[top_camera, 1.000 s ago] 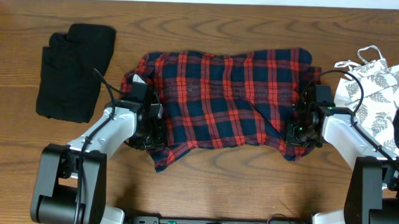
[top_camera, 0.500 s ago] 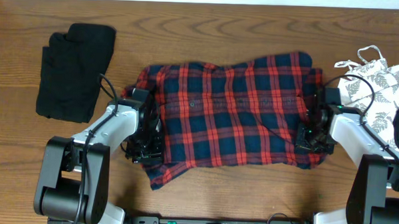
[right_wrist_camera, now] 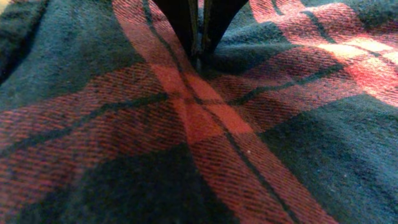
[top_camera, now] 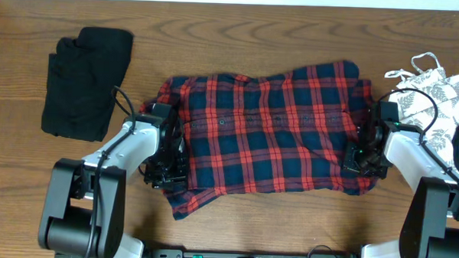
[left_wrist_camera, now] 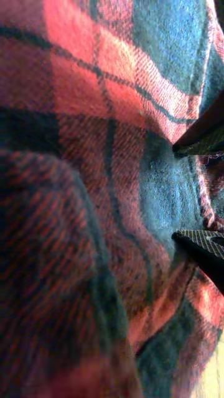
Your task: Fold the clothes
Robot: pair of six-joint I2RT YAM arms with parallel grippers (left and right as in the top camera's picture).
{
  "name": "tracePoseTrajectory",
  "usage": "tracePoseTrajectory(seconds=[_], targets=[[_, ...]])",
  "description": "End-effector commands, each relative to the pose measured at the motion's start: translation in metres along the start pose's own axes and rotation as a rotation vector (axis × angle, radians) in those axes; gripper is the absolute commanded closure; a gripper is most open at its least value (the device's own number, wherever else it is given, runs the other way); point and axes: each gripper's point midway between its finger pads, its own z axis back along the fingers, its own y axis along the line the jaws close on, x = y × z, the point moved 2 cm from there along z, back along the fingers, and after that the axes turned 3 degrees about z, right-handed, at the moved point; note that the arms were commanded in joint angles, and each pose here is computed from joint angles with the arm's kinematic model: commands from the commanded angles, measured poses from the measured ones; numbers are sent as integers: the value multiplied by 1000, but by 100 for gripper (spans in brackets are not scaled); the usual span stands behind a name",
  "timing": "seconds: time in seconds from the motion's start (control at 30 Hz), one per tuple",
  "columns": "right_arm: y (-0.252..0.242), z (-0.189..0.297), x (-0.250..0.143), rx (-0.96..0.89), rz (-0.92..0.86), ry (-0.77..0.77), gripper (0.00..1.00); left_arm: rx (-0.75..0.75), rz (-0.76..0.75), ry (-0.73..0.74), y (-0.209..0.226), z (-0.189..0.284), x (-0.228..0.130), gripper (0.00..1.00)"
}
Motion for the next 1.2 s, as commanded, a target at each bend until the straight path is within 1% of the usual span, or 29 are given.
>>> tracePoseTrajectory(seconds=[0.0,0.13,0.27,0.33,0.4,0.43,0.5,0.53,0.63,0.7,0.87,1.03,1.17], targets=[[7,-1,-2,59,-4,34,94,-24,-27,-152,-12,34,19,60],[15,30,12,102,5,-32,93,-74,-70,-315,-26,77,28,60],[24,82,36,149,46,-187,89,-108,-119,-555,-39,131,40,60],[31,112,50,188,63,-293,81,-106,-134,-693,-42,155,52,59],[38,141,67,227,93,-412,65,-100,-140,-819,-44,176,67,59],[41,152,74,244,105,-464,61,-100,-142,-868,-46,183,74,59],[46,168,90,266,123,-562,65,-108,-148,-931,-51,192,89,59],[49,174,98,274,136,-607,64,-117,-153,-958,-54,193,100,59],[64,178,118,312,227,-690,65,-130,-167,-1004,-62,189,131,59],[77,176,128,348,286,-718,64,-136,-172,-1015,-66,179,150,59],[106,141,152,380,349,-711,64,-134,-171,-977,-67,134,192,59],[129,91,173,393,384,-684,64,-153,-180,-908,-68,93,209,59],[134,48,182,406,327,-631,64,-146,-175,-885,-65,75,217,59]])
